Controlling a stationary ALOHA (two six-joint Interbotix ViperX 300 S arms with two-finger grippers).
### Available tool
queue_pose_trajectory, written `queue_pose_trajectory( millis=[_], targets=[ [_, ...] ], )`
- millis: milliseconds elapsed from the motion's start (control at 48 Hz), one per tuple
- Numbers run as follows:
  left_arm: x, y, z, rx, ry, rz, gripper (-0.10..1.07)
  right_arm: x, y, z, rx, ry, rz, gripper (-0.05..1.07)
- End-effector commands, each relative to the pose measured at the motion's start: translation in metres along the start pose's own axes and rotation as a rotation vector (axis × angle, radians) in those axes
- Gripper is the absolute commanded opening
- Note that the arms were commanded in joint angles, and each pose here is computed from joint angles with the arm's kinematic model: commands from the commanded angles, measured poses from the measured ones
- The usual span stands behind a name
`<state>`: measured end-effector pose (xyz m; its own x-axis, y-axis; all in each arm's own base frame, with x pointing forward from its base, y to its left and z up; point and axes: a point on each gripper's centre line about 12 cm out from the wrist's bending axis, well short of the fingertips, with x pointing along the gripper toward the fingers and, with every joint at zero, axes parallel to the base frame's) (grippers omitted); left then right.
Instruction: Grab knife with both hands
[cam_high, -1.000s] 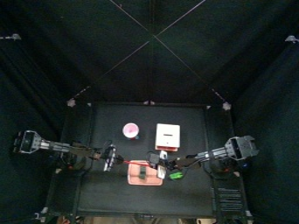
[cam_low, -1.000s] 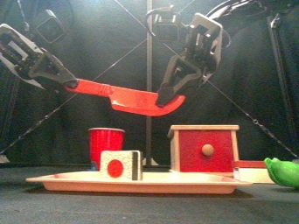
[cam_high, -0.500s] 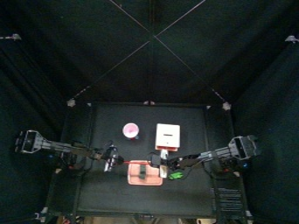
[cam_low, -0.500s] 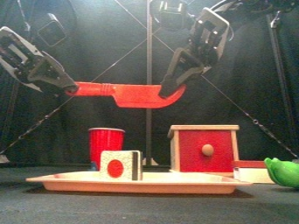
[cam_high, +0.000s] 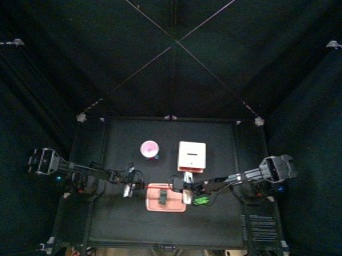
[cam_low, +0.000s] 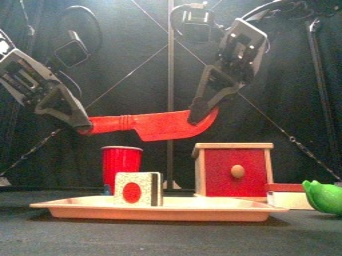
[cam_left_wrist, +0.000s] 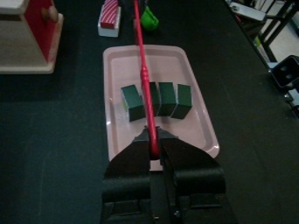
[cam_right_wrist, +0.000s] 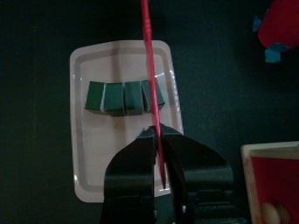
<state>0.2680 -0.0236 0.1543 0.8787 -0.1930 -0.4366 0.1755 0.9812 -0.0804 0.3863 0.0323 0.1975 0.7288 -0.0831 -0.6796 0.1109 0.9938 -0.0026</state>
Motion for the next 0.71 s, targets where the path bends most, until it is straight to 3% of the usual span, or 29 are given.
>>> queue_pose_trajectory(
  millis=[0,208,688],
  targets=[
    [-0.003,-0.001,0.014,0.011,-0.051,0.000,0.33,-0.005,-0.002,0.014,0.017,-0.047,0.013,0.41],
    [-0.019,-0.004,0.012,0.005,-0.078,0.001,0.33,0.005,-0.005,0.016,0.019,-0.063,0.029,0.41],
    [-0.019,-0.005,0.008,-0.001,-0.070,-0.001,0.33,0.009,-0.005,0.017,0.025,-0.072,0.041,0.41]
  ],
)
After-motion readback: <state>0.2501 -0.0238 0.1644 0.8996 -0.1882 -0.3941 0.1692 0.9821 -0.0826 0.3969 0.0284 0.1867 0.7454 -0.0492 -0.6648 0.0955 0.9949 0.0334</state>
